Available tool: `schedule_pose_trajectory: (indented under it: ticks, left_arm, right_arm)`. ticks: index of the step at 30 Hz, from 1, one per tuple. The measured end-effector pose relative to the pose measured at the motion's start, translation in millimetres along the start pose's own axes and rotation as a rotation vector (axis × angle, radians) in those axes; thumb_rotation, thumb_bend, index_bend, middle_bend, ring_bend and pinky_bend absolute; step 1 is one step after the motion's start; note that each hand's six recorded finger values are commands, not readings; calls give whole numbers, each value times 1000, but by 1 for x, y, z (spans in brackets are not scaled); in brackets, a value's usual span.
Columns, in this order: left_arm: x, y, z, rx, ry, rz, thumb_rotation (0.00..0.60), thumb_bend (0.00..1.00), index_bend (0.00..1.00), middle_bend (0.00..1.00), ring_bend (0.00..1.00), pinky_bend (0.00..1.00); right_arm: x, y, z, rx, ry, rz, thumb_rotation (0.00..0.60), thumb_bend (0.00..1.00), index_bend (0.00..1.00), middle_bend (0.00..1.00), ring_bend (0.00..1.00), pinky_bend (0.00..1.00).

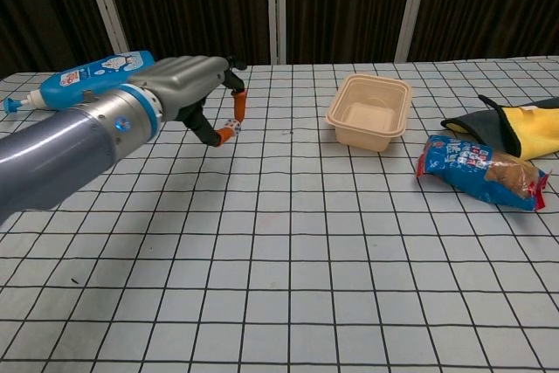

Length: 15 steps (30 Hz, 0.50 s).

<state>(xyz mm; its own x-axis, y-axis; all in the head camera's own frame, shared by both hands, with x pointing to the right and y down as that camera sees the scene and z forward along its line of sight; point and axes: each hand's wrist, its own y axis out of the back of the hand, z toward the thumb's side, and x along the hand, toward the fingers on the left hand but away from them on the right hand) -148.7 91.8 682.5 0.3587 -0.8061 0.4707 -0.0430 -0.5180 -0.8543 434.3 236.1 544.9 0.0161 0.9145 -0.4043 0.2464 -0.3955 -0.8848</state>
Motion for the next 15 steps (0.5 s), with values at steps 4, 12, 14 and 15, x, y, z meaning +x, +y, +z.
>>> schedule_pose_trajectory:
  ticks: [4,12,14,15]
  left_arm:
    - [-37,20,-16,-1,-19,41,600,545,609,0,0,0]
    - [-89,27,-35,-6,-62,65,600,485,347,0,0,0]
    - [-93,29,-36,-10,-62,68,600,435,212,0,0,0]
    - [-95,29,-37,-12,-61,69,600,416,153,0,0,0]
  right_arm:
    - [1,-3,1,9,1,5,600,97,128,0,0,0]
    - [6,-3,5,15,12,-2,600,97,130,0,0,0]
    - [8,-2,6,14,16,-6,600,97,130,0,0,0]
    - [8,-1,7,15,18,-7,600,98,130,0,0,0]
